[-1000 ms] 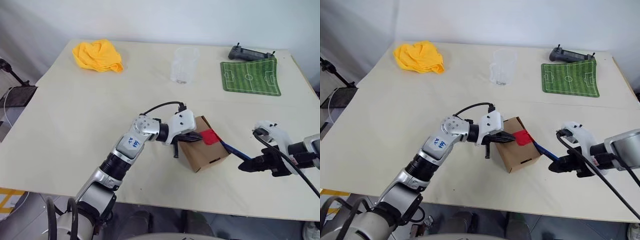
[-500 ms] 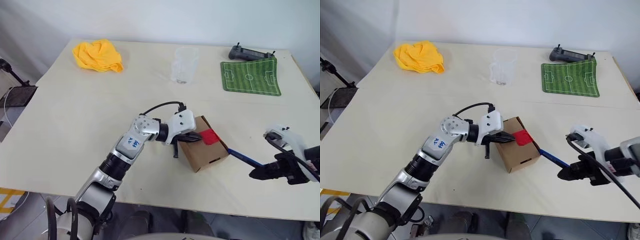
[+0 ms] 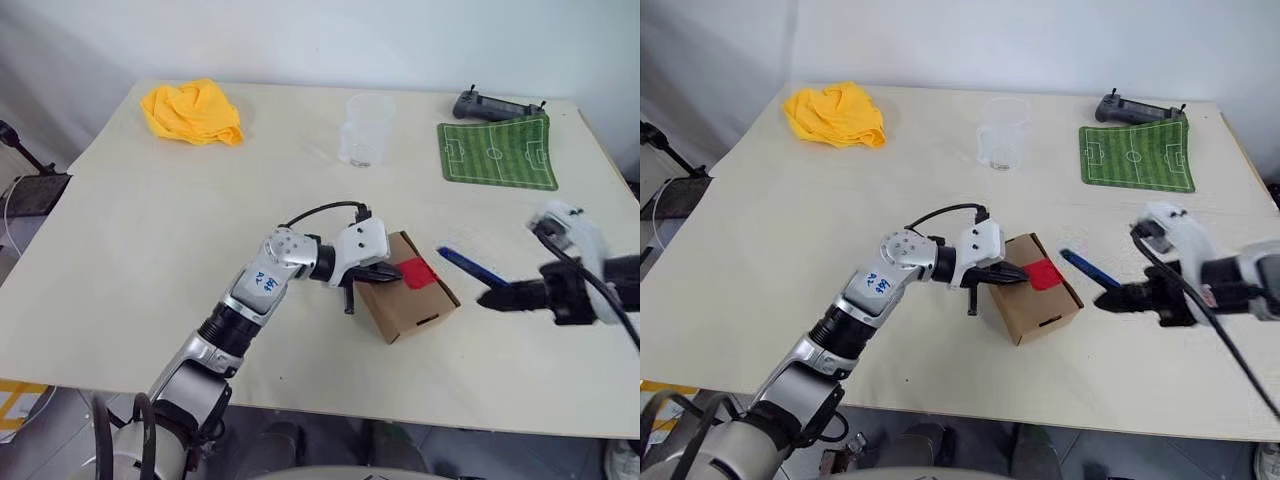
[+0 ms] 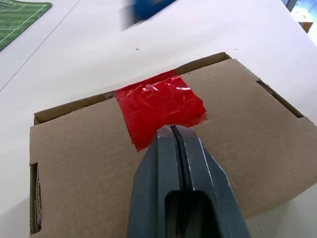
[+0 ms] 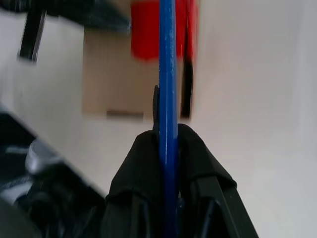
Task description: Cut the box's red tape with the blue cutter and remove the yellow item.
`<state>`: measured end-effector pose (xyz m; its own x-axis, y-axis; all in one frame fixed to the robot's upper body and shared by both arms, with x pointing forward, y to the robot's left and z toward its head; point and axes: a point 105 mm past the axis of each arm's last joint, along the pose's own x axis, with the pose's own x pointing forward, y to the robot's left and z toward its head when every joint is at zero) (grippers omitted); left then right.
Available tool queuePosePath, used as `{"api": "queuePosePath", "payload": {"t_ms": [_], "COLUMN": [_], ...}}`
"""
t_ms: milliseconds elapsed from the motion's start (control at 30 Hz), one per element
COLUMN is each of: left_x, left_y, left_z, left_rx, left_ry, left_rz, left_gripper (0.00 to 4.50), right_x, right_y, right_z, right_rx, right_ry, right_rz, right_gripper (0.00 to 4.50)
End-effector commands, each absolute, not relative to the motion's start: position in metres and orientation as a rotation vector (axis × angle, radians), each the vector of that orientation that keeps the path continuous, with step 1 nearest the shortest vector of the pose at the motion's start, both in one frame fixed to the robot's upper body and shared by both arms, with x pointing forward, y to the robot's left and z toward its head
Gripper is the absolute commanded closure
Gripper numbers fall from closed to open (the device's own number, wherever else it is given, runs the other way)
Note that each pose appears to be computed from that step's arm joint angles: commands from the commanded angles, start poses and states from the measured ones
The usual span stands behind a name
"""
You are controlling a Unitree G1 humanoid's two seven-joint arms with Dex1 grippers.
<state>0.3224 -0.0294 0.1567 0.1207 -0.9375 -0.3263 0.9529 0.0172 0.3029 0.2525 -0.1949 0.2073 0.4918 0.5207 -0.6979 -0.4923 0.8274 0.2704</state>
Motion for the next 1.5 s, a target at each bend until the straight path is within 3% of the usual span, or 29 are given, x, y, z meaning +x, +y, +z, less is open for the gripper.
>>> {"api": "queuePosePath", "payload": {"t_ms": [33,300,600,933,1100,1367,1500], "left_x": [0.324,0.323,0.331,0.323,0.317,0.308,0.306], "left_y": [-0.026,-0.013,0.059,0.101,0.105,0.105,0.112], "left_z": [0.146,0.172,0.201,0.183,0.169,0.153,0.152], "left_rx": [0.515,0.365,0.327,0.269,0.246,0.253,0.263], "left_ry": [0.091,-0.005,-0.096,-0.062,-0.040,0.014,0.043], "left_rz": [-1.466,-1.498,-1.510,-1.406,-1.356,-1.364,-1.367], "left_gripper": [4.50,4.50,4.50,4.50,4.50,4.50,4.50], "right_x": [0.267,0.272,0.266,0.275,0.268,0.257,0.247], "right_y": [-0.194,-0.203,-0.238,-0.300,-0.311,-0.323,-0.318], "right_z": [0.210,0.216,0.191,0.128,0.125,0.156,0.166], "right_rx": [0.035,0.051,0.128,-0.003,-0.031,-0.184,-0.262], "right_ry": [0.817,0.688,0.543,0.388,0.376,0.204,0.223], "right_rz": [0.558,0.445,0.292,0.160,0.174,0.238,0.330], "right_gripper": [4.32,4.32,4.32,4.32,4.32,1.82,1.82]}}
